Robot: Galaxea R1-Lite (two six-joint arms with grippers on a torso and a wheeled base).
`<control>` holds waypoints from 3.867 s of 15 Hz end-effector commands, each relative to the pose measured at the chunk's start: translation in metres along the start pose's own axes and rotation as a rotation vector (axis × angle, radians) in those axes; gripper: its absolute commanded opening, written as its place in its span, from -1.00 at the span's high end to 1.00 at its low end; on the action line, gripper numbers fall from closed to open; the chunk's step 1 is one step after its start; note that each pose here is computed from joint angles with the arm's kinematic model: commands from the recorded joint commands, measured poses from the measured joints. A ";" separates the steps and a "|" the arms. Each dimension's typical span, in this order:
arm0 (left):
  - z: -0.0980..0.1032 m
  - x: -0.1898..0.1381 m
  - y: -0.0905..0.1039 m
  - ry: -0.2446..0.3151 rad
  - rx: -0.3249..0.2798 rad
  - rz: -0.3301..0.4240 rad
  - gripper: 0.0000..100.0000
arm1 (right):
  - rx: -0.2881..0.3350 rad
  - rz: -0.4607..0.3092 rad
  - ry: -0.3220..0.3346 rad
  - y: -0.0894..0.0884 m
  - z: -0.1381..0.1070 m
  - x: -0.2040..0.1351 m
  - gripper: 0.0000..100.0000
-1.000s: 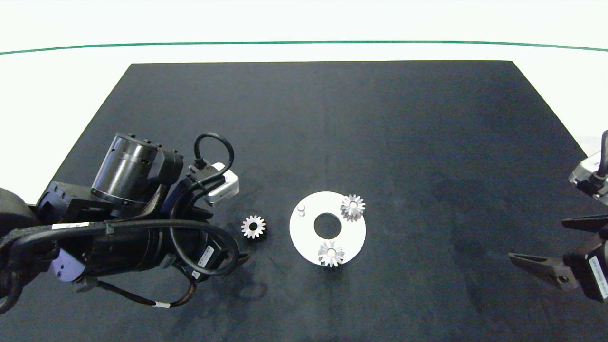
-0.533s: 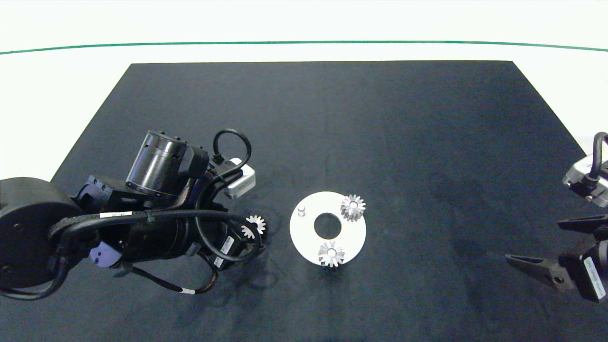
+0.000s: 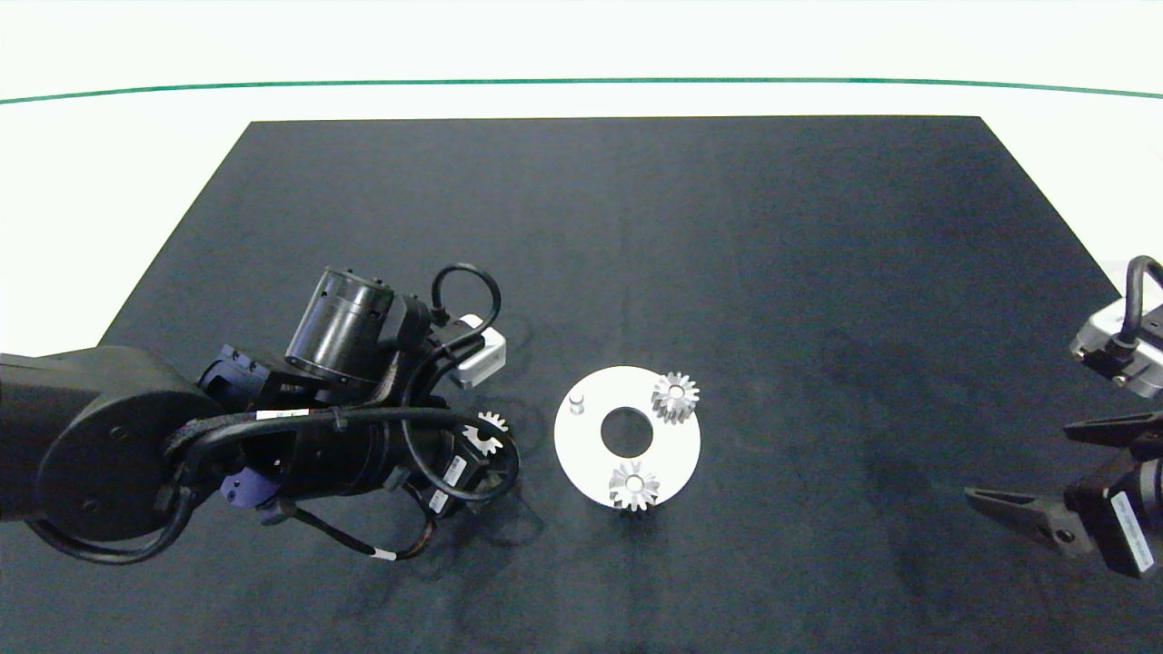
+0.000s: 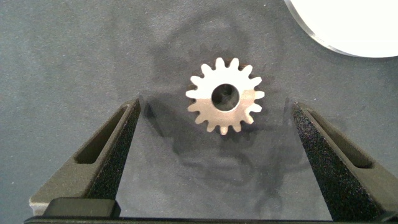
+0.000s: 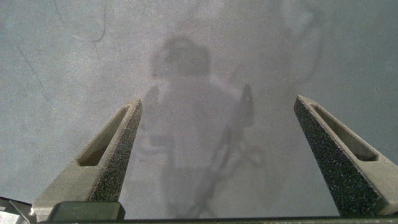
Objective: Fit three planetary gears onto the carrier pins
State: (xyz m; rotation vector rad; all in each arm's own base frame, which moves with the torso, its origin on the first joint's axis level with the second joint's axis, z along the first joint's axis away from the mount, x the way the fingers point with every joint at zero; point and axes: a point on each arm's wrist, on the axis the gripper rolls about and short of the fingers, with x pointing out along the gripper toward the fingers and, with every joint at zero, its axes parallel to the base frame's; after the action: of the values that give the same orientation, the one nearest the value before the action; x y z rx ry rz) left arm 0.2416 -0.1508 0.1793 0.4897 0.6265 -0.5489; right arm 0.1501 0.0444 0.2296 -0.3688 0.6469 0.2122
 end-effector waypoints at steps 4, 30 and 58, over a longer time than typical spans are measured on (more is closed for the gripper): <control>0.001 0.001 0.000 -0.001 -0.001 -0.004 -0.80 | 0.002 -0.003 0.007 -0.001 0.000 0.001 -1.00; 0.000 0.003 -0.001 -0.020 -0.002 -0.001 0.25 | -0.019 0.003 0.021 0.000 -0.002 0.004 -1.00; 0.005 -0.020 0.004 -0.077 -0.004 0.020 -1.00 | -0.023 0.007 0.039 0.001 -0.003 0.008 -1.00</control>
State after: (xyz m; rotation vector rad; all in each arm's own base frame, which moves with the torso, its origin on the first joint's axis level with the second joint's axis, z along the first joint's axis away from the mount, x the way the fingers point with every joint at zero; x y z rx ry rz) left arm 0.2314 -0.1425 0.1988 0.4643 0.5423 -0.5436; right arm 0.1546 0.0446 0.2224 -0.3905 0.6810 0.2194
